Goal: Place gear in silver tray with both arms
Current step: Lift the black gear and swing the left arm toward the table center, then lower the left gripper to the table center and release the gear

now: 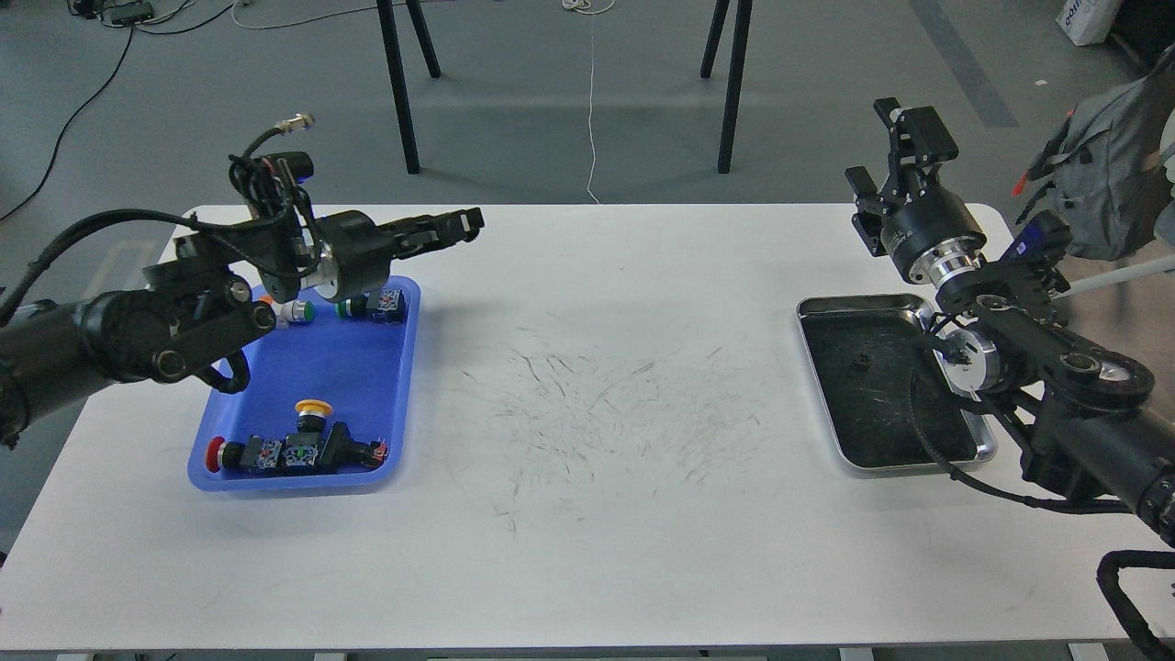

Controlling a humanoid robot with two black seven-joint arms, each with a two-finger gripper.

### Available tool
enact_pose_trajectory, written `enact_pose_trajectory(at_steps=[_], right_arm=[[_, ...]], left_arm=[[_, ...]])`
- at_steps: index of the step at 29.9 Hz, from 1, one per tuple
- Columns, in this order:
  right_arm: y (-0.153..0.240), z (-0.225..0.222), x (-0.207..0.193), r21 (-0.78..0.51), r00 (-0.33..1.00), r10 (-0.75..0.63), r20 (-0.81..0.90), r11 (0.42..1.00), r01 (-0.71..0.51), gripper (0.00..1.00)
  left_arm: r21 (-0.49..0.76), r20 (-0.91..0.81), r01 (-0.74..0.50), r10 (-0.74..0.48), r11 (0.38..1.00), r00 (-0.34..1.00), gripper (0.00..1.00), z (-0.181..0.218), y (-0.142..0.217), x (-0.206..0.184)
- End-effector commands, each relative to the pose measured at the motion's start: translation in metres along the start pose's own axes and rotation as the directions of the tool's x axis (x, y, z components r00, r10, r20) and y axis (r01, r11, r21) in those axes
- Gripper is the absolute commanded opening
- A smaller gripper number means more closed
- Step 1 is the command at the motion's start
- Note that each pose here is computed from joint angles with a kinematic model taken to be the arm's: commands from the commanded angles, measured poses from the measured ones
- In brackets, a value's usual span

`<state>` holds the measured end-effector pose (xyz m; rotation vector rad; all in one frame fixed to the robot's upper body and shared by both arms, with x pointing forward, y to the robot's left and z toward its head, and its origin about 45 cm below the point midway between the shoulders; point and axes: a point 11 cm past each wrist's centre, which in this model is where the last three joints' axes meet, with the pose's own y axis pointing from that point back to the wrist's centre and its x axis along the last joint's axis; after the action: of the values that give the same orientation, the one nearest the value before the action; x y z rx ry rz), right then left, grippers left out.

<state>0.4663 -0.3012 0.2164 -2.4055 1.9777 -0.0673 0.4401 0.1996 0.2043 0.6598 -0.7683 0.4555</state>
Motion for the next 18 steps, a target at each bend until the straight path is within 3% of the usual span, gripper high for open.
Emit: enact_pose_trajectory(at_steps=[1, 8, 12, 18], right_arm=[[-0.003, -0.006, 0.003, 0.010, 1.000, 0.004, -0.010, 1.000, -0.004, 0.95], [-0.009, -0.014, 0.000, 0.020, 0.999, -0.013, -0.032, 1.000, 0.013, 0.95], [-0.009, -0.014, -0.001, 0.017, 0.999, -0.019, -0.040, 1.000, 0.019, 0.95], [-0.010, -0.015, -0.001, 0.019, 0.999, -0.020, -0.044, 1.000, 0.021, 0.95]], left_arm=[[-0.094, 0.070, 0.085, -0.079, 0.992, 0.994, 0.10, 0.040, -0.036, -0.027], [-0.179, 0.171, 0.239, -0.209, 0.954, 0.963, 0.09, 0.090, -0.082, -0.092], [-0.168, 0.250, 0.322, -0.276, 0.932, 0.928, 0.09, 0.097, -0.092, -0.131], [-0.154, 0.274, 0.327, -0.278, 0.932, 0.921, 0.09, 0.087, -0.087, -0.145]])
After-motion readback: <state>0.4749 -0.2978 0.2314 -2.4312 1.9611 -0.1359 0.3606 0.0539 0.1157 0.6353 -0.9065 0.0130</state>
